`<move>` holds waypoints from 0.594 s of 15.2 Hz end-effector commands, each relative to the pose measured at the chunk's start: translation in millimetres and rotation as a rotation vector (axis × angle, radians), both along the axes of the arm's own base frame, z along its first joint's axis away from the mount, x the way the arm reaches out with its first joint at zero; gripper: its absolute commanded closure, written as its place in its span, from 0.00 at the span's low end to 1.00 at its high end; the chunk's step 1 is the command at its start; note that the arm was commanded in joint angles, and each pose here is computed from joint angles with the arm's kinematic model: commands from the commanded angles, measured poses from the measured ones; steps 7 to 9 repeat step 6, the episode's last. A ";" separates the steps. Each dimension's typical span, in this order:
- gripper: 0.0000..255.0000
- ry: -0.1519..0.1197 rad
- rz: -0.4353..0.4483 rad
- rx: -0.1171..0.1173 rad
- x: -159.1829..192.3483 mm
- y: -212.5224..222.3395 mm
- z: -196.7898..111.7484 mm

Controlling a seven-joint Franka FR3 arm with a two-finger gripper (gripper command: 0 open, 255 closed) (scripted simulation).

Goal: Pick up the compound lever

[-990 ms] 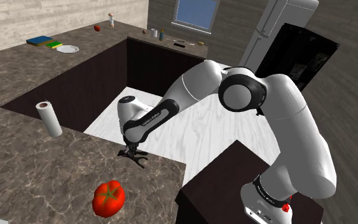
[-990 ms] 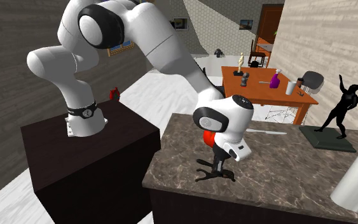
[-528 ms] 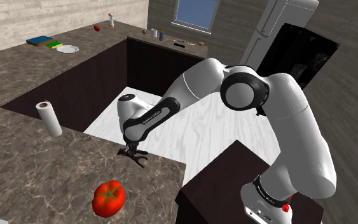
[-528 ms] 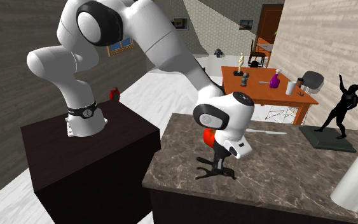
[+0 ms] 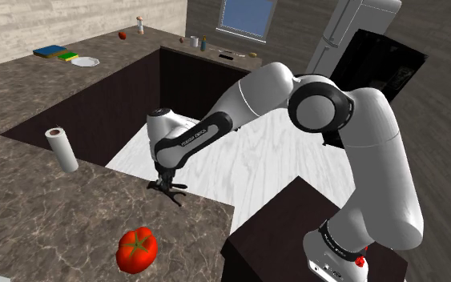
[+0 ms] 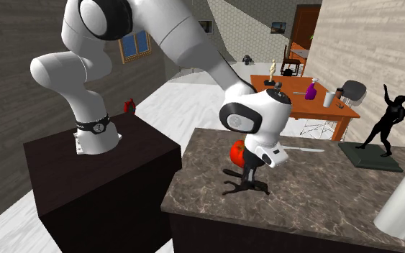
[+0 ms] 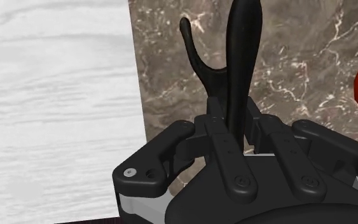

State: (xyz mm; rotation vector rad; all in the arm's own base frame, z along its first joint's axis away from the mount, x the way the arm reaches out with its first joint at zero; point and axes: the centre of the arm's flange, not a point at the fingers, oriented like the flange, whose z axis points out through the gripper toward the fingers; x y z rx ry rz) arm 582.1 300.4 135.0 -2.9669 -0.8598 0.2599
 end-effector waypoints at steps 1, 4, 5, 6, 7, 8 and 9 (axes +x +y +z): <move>1.00 0.000 0.000 0.000 -0.1 -1.0 10.6; 1.00 0.000 0.000 0.000 -0.1 -1.0 26.5; 1.00 0.000 0.000 0.000 -0.1 -1.0 27.3; 1.00 0.000 0.000 0.000 -0.1 -1.0 27.3; 1.00 0.000 0.000 0.000 -0.1 -1.0 27.3; 1.00 0.000 0.000 0.000 -0.1 -1.0 27.3; 1.00 0.000 0.000 0.000 -0.1 -1.0 27.3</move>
